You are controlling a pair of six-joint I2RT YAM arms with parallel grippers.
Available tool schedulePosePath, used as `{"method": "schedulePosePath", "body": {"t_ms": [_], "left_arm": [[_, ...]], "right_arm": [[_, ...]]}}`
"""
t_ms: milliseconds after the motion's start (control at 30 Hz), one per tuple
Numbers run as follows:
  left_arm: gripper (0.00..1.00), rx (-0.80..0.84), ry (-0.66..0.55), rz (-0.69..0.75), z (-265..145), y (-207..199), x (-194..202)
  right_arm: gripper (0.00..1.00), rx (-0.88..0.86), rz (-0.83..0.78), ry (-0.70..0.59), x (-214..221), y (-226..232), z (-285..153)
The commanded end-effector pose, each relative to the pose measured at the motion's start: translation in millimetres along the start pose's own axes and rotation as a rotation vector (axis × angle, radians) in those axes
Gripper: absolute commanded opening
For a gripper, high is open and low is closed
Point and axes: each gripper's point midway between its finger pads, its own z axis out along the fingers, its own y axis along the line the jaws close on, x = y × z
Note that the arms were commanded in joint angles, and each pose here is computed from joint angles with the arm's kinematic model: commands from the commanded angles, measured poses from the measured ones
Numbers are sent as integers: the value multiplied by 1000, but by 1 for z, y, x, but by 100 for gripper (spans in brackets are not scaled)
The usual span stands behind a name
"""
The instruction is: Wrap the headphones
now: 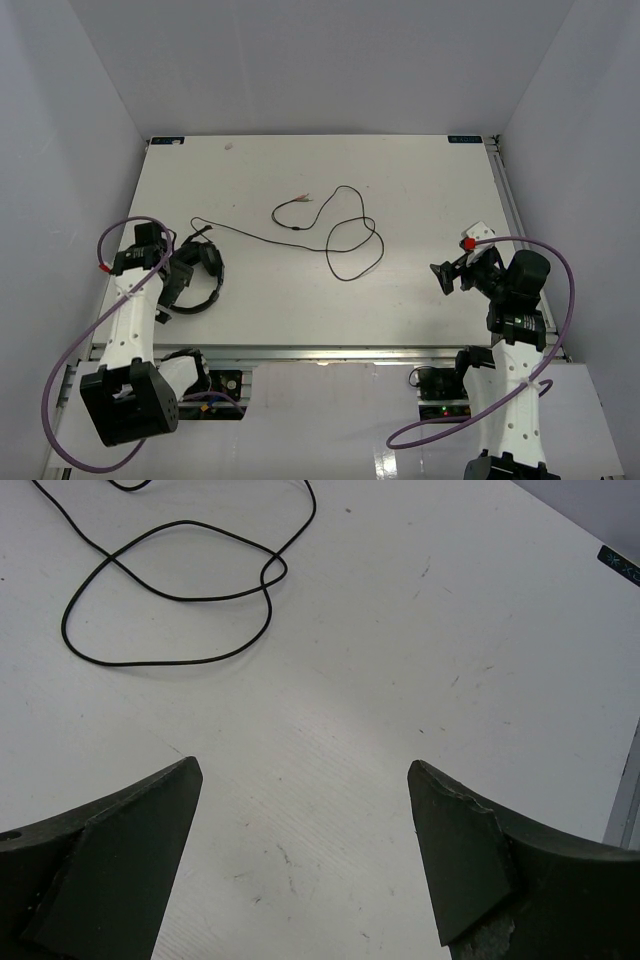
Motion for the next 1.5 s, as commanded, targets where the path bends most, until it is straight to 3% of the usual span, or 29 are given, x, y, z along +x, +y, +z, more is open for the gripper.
{"method": "schedulePosePath", "body": {"t_ms": [0,367,433,567,667,867,1000,1133,1233,1400,1467], "left_arm": [[95,-123,33,-29,12,14,7],[77,-226,113,-51,70,7,20],[69,-258,123,-54,79,11,21],[32,-306,126,-60,96,18,21],[28,-306,126,-57,101,17,19],[8,-155,61,14,90,-10,-6],[0,110,8,200,69,-51,-24],[0,543,-96,465,8,-108,-26],[0,674,-160,625,-31,-139,-13],[0,711,-240,904,-75,-179,19],[0,762,-245,954,-91,-192,26]], "right_arm": [[90,23,-25,-18,-9,-4,-1],[90,17,-28,-16,-10,-2,0],[90,18,-30,-18,-10,-2,0],[90,21,-29,-16,-10,-3,0],[90,24,-27,-12,-9,-3,0],[90,26,-24,-7,-7,-4,1],[90,23,-18,-1,-5,-4,2],[90,-2,-13,0,-4,1,3],[90,-105,-50,-24,-7,18,3],[91,-422,-119,-156,-26,72,-7],[91,-461,-204,-228,-42,74,-8]]}}
